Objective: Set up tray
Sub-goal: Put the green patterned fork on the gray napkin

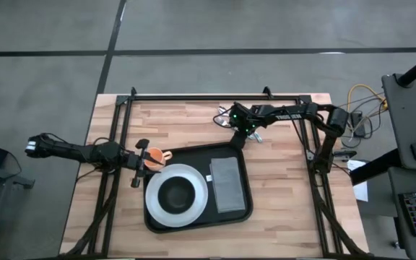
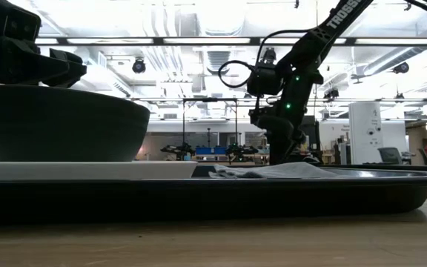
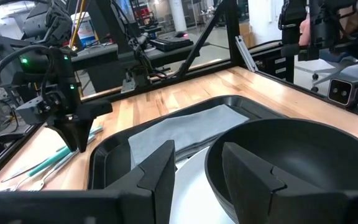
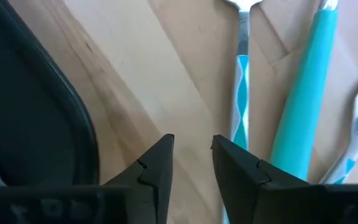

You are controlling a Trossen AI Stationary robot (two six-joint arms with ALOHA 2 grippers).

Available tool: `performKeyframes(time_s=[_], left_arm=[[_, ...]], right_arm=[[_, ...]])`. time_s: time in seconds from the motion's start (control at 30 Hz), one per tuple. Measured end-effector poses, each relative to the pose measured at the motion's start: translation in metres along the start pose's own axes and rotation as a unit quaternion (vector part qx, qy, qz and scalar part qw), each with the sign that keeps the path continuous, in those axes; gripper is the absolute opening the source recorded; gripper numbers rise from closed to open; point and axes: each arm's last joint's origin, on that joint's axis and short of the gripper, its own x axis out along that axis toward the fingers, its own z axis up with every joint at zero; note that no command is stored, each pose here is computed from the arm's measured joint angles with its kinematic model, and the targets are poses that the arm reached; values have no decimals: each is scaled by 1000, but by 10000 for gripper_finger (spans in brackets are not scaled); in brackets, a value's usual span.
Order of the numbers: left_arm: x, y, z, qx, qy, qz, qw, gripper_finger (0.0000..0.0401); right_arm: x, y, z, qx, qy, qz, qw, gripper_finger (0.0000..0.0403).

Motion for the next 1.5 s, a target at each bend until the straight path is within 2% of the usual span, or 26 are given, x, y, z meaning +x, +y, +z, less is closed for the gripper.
performKeyframes(time_s=[0.2, 0.3, 0.63, 0.97, 1.07, 1.2, 1.5], left_arm=[[0, 0, 0, 0, 0, 0, 1000, 116], [0, 0, 0, 0, 0, 0, 1000, 116], [0, 0, 0, 0, 0, 0, 1000, 116], [0, 0, 0, 0, 0, 0, 1000, 116], [0, 0, 0, 0, 0, 0, 1000, 116], [0, 0, 0, 0, 0, 0, 1000, 116], [0, 0, 0, 0, 0, 0, 1000, 116]], right_arm=[[1, 0, -2, 28, 10, 12, 999, 89], [0, 0, -3, 9, 15, 11, 1000, 85], [-8, 0, 10, 0, -6, 13, 1000, 82], [-18, -20, 16, 20, 13, 1, 1000, 84], [-18, -23, 14, 21, 21, 18, 999, 82], [-12, -23, 12, 15, 33, 25, 999, 83], [24, -24, 17, 20, 100, 41, 994, 90]])
